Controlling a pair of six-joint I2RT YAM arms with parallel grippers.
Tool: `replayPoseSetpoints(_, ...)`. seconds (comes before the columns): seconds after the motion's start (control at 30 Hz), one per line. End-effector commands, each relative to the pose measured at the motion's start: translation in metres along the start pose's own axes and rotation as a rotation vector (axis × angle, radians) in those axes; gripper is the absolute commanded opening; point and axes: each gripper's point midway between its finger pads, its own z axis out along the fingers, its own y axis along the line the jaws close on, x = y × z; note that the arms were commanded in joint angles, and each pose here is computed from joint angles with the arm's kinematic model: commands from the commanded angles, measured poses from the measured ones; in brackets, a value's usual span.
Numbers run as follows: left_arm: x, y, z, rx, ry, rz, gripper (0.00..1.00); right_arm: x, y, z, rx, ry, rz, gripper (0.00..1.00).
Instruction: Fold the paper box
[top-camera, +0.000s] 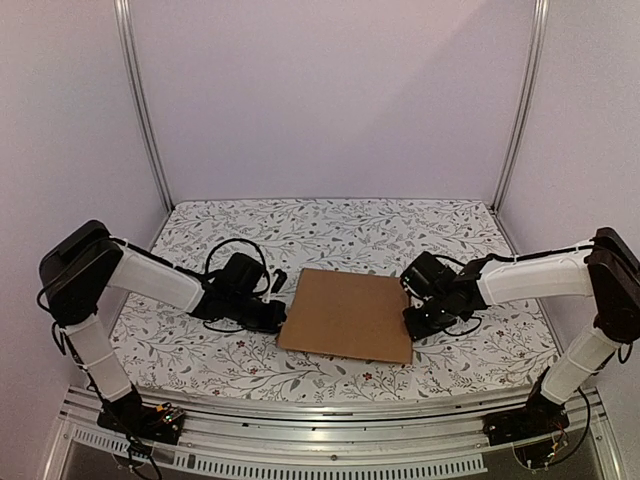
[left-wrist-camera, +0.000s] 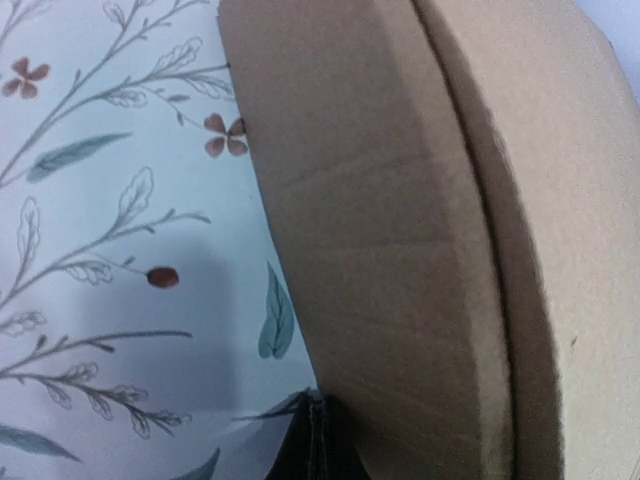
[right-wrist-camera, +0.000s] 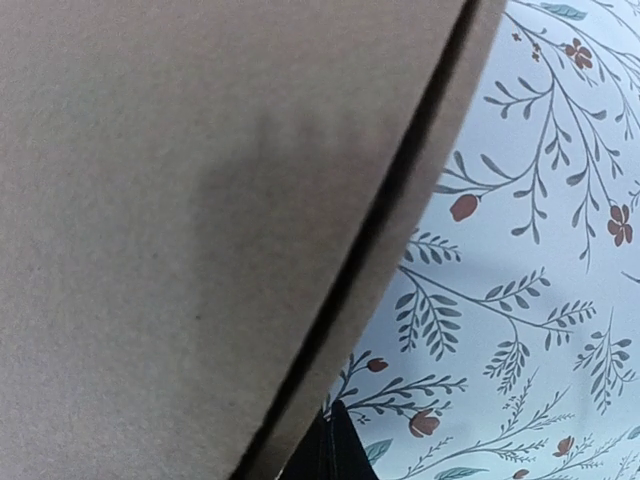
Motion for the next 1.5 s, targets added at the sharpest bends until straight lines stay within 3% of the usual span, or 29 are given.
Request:
replayPoseSetpoints(0.0, 0.024, -0.008, -0.007, -0.024, 0.000, -0.012, 0.00, -0.017, -0.014, -0.007, 0.031, -0.022, 0.002, 0.00)
replayPoseSetpoints(0.17, 0.030, 0.008, -0.027, -0.156, 0.000, -0.013, 0.00, -0.030, -0.046, -0.035, 0.154, -0.068, 0.035, 0.06)
replayPoseSetpoints(0.37, 0.014, 0.027, -0.053, -0.288, -0.069, 0.003, 0.10, -0.060, -0.036, -0.082, 0.065, -0.188, 0.055, 0.20)
replayPoseSetpoints(0.57, -0.007, 0.026, -0.071, -0.266, -0.143, -0.014, 0.25, -0.074, -0.001, -0.093, -0.142, -0.241, 0.106, 0.40)
replayPoseSetpoints(0.77, -0.021, 0.012, -0.090, -0.182, -0.230, -0.023, 0.41, -0.069, 0.009, -0.073, -0.206, -0.234, 0.164, 0.54)
replayPoseSetpoints(1.03, -0.038, 0.002, -0.108, 0.001, -0.349, -0.095, 0.74, -0.053, 0.008, -0.036, -0.244, -0.206, 0.266, 0.53)
replayPoseSetpoints(1.2, -0.037, -0.002, -0.106, 0.121, -0.372, -0.127, 0.99, -0.036, -0.003, -0.014, -0.239, -0.178, 0.331, 0.47)
replayPoseSetpoints(1.47, -0.037, -0.005, -0.083, 0.222, -0.334, -0.173, 1.00, -0.009, -0.008, 0.003, -0.280, -0.142, 0.402, 0.32)
